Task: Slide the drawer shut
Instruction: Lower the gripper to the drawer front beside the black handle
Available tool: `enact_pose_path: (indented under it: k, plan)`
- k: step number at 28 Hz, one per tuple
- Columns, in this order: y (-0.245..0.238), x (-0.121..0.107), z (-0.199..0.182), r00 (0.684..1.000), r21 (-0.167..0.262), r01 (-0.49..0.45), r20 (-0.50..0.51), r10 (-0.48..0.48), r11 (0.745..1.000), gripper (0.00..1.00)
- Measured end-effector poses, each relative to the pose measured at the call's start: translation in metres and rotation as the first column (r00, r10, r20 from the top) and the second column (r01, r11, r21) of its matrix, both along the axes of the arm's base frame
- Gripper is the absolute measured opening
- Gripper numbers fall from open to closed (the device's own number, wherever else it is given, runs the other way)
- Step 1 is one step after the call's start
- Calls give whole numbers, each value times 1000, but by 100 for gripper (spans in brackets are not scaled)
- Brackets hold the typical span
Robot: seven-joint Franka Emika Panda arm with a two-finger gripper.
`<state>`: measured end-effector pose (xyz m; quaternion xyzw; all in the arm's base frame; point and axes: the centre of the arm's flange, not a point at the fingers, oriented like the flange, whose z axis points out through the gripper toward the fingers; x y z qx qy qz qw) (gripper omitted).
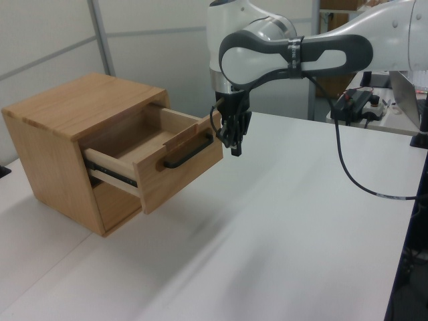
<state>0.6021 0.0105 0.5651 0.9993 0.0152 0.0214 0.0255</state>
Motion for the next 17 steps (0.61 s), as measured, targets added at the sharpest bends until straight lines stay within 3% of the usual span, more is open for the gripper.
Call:
enact_pose_path:
  k: [17]
  plan:
    - [4,42,-43,996,4,-12,83,12,1000,1]
